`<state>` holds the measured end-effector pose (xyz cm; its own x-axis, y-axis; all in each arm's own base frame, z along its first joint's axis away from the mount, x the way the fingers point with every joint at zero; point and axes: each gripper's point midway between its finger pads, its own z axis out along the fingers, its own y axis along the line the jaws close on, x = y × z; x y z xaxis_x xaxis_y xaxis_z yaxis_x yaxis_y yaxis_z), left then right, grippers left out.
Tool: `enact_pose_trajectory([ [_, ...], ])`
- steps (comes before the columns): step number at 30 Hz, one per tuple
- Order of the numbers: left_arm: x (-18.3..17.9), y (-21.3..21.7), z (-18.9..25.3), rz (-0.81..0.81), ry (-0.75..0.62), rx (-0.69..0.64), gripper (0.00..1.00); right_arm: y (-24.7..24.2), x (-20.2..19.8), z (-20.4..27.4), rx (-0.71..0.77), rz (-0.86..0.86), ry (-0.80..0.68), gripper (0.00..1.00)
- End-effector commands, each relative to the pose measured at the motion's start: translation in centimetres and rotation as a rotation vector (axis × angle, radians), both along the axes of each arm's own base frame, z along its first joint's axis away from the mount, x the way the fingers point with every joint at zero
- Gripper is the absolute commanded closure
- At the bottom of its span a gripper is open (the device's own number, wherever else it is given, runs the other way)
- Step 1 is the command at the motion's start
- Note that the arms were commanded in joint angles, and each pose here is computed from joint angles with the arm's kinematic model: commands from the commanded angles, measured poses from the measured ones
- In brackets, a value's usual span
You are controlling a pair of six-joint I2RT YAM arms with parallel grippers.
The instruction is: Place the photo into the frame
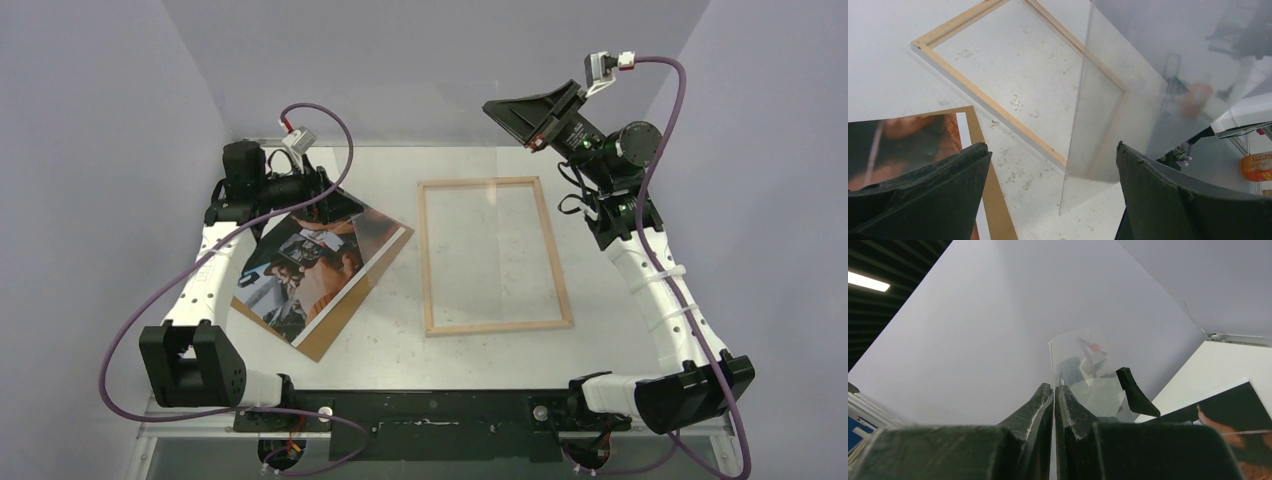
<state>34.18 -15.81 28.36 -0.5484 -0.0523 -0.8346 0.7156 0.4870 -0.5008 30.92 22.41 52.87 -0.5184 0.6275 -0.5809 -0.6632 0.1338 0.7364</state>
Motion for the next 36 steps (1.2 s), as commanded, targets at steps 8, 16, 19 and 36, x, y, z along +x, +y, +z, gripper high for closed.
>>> enact_pose_trajectory([
  [8,-3.7,-1.6,5.6,-0.173,-0.123,-0.179,0.16,-0.5,0.0,1.6,0.053,-0.011,-0.07,0.95],
  [16,-4.0,-0.3,6.8,-0.156,-0.128,-0.199,0.45,-3.0,2.8,-1.6,0.005,-0.149,-0.022,0.95],
  [19,-4.0,-0.3,6.9,-0.157,-0.119,-0.203,0.6,-3.5,3.6,-2.9,-0.005,-0.18,0.005,0.94],
  [36,-4.1,-1.0,7.6,-0.129,-0.067,-0.282,0.9,-3.9,5.4,-11.6,0.0,-0.178,0.178,0.81],
])
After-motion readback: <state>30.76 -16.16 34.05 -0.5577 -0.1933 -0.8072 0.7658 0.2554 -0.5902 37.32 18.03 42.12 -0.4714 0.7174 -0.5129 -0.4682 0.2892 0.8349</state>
